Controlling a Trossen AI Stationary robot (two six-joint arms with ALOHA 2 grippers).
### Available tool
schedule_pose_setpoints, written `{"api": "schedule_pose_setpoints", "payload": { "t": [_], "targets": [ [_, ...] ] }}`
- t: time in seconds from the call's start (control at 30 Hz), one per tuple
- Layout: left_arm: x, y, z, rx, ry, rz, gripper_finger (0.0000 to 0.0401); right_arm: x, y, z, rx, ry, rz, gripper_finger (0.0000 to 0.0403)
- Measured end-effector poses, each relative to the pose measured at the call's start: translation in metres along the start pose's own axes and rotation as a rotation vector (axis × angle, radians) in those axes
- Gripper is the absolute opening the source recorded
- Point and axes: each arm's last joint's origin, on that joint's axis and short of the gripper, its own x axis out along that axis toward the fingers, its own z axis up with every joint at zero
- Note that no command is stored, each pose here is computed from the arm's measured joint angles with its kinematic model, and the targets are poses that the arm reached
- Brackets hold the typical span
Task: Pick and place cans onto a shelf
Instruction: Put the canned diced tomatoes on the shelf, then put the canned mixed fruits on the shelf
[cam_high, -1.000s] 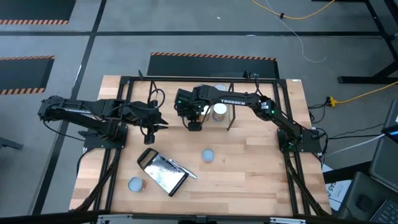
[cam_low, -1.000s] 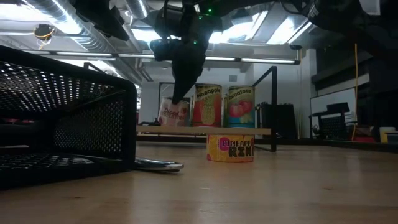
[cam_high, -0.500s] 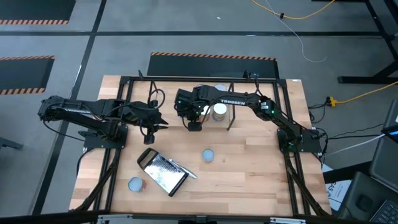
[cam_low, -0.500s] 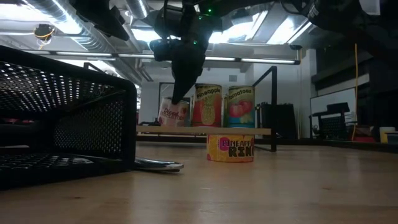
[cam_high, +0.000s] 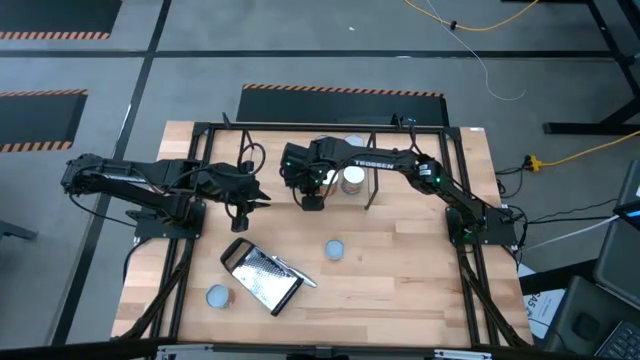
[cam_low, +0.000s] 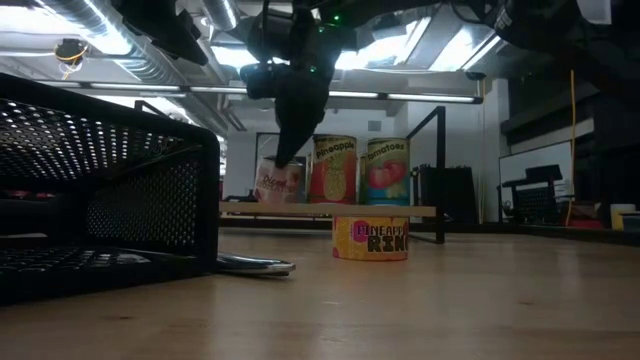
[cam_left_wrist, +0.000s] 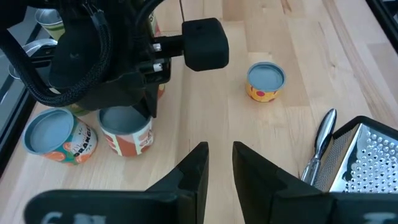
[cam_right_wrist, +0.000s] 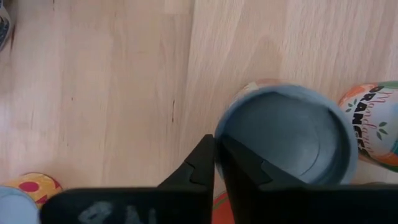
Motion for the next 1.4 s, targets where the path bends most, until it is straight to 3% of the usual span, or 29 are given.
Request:
{"api": "schedule_pose_setpoints", "payload": {
  "t": [0.23,1.1,1.4],
  "targets": [
    [0.0,0.0,0.0,0.0,0.0,0.0,0.0066,0.001,0.0,0.0,0.001,0.002,-0.001,0.0054],
    [0.0,0.0,0.0,0.0,0.0,0.0,0.0066,0.0,-0.001,0.0,0.0,0.007,-0.023,0.0055],
    [0.0,0.0,0.0,0.0,0.0,0.0,0.0066,-0.014,-0.002,0.007,-0.003,-0.037,-0.056,0.0055]
  ]
}}
